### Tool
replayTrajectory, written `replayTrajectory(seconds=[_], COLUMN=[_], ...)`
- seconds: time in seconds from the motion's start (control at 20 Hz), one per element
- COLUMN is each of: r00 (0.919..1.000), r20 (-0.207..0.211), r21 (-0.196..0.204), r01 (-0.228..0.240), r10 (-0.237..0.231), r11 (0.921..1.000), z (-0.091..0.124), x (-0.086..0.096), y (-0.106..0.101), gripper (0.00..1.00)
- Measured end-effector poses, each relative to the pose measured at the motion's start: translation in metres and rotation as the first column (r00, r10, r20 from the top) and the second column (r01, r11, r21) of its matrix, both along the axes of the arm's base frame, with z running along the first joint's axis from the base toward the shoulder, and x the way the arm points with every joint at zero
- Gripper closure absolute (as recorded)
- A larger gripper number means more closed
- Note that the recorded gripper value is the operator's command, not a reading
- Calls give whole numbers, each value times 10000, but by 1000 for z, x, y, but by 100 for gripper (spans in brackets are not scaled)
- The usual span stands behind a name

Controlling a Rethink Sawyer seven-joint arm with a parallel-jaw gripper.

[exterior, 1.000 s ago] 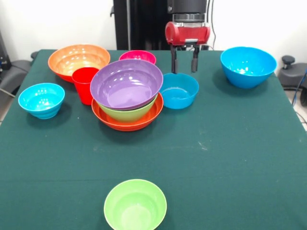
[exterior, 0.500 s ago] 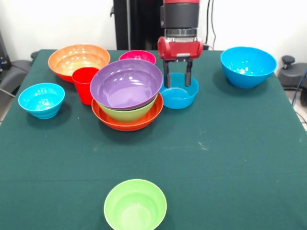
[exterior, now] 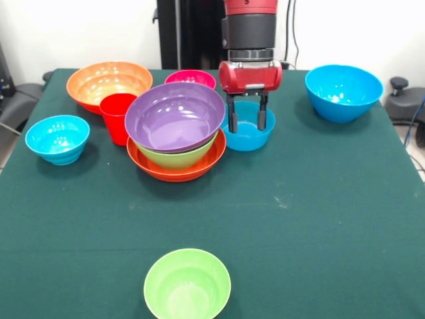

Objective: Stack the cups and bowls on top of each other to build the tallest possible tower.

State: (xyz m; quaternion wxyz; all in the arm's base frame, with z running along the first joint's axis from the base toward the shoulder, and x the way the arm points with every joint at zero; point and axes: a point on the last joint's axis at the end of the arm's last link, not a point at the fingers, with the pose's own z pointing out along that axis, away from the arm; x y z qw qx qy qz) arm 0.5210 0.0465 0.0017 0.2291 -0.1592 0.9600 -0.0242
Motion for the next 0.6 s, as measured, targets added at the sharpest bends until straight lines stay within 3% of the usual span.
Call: replayTrajectory(seconds=[0.4,0.6], r00=[9998,9996], r20=[45,101], r21=[135,86], r01=[-189,-261], r10=[188,260], r11=[9997,9996], z=[0,13], x=[2,3], y=[9,13], gripper=[0,0])
